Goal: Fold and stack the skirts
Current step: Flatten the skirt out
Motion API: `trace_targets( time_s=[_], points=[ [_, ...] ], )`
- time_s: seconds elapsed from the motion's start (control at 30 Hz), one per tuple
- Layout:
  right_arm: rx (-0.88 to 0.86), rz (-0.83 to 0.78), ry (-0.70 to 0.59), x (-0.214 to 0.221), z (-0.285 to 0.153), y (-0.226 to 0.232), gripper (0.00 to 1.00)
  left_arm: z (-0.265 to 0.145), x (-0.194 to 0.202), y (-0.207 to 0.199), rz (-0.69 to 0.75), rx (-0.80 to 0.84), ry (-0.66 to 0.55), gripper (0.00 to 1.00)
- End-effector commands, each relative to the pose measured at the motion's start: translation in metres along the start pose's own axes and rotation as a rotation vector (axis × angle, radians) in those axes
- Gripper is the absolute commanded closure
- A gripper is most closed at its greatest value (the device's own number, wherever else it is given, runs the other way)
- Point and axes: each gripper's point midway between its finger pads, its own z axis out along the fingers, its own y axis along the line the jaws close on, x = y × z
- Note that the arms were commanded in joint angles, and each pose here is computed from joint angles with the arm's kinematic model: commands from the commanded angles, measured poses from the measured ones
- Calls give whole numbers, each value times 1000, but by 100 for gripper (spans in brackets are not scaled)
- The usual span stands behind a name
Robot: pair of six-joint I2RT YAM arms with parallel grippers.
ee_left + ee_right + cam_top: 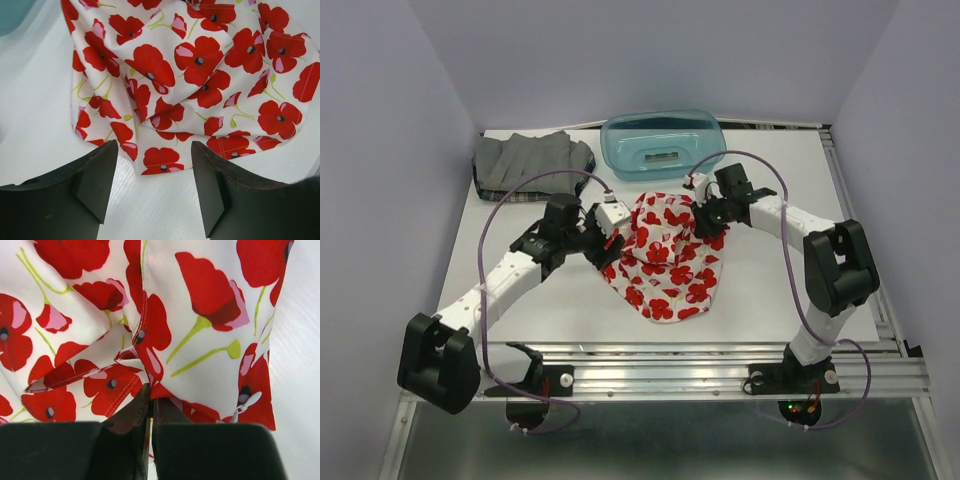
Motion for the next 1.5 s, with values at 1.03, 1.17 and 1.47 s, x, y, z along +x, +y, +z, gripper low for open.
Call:
trace_targets(
  time_s=[1.03, 1.17, 1.47],
  points=[
    [41, 140, -180, -40, -51, -26, 99, 141, -57, -34, 532, 3, 55, 82],
    [94, 146, -204, -39, -71, -49, 99, 99, -80, -10, 449, -27, 10, 100],
    [131, -48, -177, -17, -133, -69, 99, -37, -123, 69, 57, -45, -152, 100]
  ],
)
